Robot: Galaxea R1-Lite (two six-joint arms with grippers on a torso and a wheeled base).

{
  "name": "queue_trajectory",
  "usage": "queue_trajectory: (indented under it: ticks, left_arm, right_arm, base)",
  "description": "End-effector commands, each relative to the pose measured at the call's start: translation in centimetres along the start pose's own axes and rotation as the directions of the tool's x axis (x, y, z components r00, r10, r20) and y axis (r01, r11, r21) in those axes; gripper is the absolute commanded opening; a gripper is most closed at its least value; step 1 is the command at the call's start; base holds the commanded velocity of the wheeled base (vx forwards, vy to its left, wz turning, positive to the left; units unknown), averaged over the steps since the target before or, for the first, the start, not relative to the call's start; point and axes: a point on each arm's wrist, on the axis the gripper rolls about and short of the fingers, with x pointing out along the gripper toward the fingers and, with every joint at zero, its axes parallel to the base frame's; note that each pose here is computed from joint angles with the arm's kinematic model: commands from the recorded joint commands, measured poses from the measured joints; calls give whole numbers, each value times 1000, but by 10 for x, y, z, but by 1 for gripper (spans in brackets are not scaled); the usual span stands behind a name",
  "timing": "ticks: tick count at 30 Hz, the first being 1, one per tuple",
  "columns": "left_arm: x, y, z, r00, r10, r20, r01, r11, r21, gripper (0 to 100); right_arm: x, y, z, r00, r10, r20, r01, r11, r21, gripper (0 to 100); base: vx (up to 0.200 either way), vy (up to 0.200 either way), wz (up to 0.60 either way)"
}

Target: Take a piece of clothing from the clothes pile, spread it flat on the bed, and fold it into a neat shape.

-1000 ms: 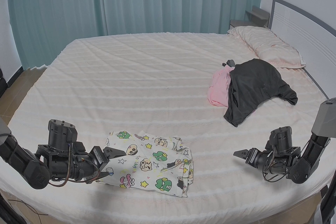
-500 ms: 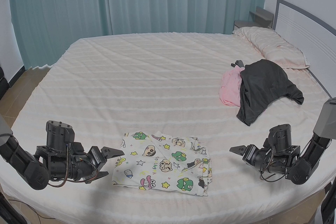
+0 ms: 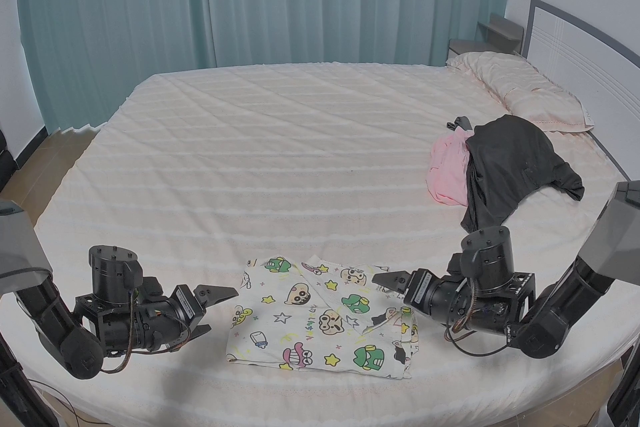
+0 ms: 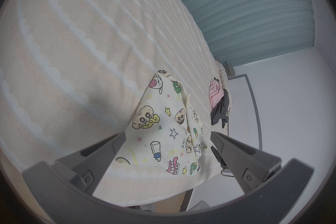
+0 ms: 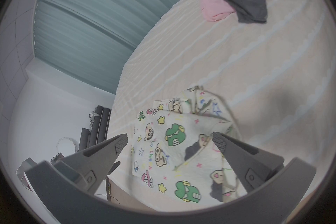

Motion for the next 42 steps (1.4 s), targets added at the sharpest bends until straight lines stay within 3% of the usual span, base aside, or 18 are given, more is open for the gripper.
queue_trajectory:
  ticks: [1, 5, 11, 31, 36, 37, 42]
  left_arm:
    - [3, 10, -5, 999, 34, -21, -34, 999, -16, 100]
    - [4, 11, -6, 999, 39, -24, -39, 999, -18, 100]
    - [5, 12, -6, 999, 43, -29, -44, 999, -18, 100]
    - [7, 14, -7, 998, 52, -34, -52, 998, -19, 100]
    - [7, 15, -7, 998, 53, -35, -54, 998, -18, 100]
    - [7, 14, -7, 998, 52, -34, -52, 998, -17, 100]
    - [7, 15, -7, 998, 54, -34, -54, 998, -18, 100]
  right_arm:
    - [14, 16, -19, 998, 27, -60, -28, 1000, -11, 100]
    - [18, 15, -38, 993, 12, -115, -14, 1000, -24, 100]
    - [17, 9, -44, 990, -14, -137, 10, 1000, -29, 100]
    - [55, 7, -48, 980, -108, -168, 100, 994, -53, 100]
    - [58, 4, -40, 983, -116, -141, 110, 993, -51, 100]
    - [58, 4, -39, 983, -117, -140, 111, 993, -51, 0]
    - [53, 4, -35, 986, -114, -120, 109, 993, -45, 0]
  base:
    - [0, 0, 0]
    - [0, 0, 0]
    - [0, 0, 0]
    - [0, 0, 0]
    - [0, 0, 0]
    - [0, 0, 0]
    - [0, 0, 0]
